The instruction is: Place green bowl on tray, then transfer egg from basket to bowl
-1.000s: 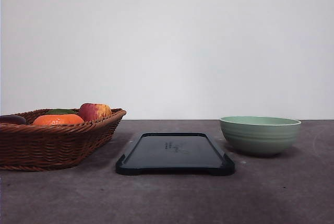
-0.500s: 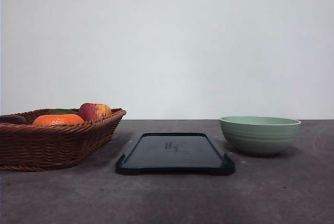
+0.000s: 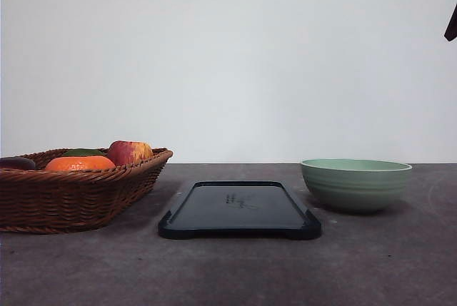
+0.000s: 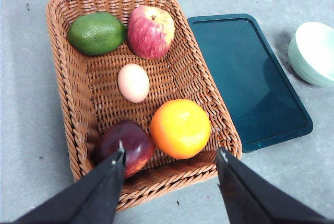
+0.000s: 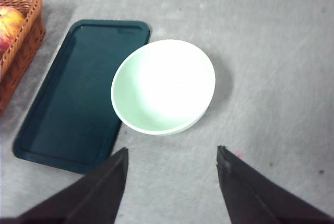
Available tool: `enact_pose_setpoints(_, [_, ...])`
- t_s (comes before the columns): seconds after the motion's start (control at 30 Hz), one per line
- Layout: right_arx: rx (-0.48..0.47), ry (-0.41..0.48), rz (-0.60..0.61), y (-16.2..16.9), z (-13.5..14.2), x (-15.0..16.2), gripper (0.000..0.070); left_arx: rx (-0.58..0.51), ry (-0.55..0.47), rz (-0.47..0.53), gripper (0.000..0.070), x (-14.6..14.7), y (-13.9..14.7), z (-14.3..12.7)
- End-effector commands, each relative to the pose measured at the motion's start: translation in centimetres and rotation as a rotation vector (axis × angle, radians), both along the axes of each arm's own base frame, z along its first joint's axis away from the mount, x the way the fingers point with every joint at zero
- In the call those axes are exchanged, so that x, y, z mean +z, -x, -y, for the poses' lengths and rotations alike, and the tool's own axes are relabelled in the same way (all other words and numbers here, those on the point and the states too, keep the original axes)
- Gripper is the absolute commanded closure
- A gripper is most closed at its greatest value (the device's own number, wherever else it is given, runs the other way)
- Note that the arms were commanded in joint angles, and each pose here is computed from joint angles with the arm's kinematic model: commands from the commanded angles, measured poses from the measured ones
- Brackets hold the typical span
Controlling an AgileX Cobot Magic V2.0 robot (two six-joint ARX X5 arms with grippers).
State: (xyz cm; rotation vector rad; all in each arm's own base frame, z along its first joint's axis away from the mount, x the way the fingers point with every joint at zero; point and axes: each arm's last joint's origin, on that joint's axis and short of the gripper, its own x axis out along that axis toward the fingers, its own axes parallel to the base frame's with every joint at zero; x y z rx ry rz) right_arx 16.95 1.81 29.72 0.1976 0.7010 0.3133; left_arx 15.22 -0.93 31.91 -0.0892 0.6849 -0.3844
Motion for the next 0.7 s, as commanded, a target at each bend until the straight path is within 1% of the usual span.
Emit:
enact_pose_setpoints(0.0, [-0.023, -0.033, -0.019, -0.7, -0.1, 0.7, 0.0359, -0.012, -0.002, 0.031, 0.035, 0.7, -0.1, 0.0])
enact_pose_setpoints(0.1, [-0.025, -0.029, -0.087, -2.0, -0.2, 1.0, 0.036, -0.013, -0.003, 0.031, 0.035, 0.7, -0.1, 0.0])
enact_pose_setpoints(0.37, [-0.014, -0.001, -0.285, -7.1, -0.4, 0.8, 0.0361, -0.012, -0.002, 0.029, 0.0349, 0.7, -0.1, 0.0])
enact_pose_setpoints(0.67, [0.017, 0.047, -0.383, -12.9, -0.7, -1.3, 0.0362, -0.01, 0.0, 0.025, 0.0349, 0.7, -0.1, 0.0])
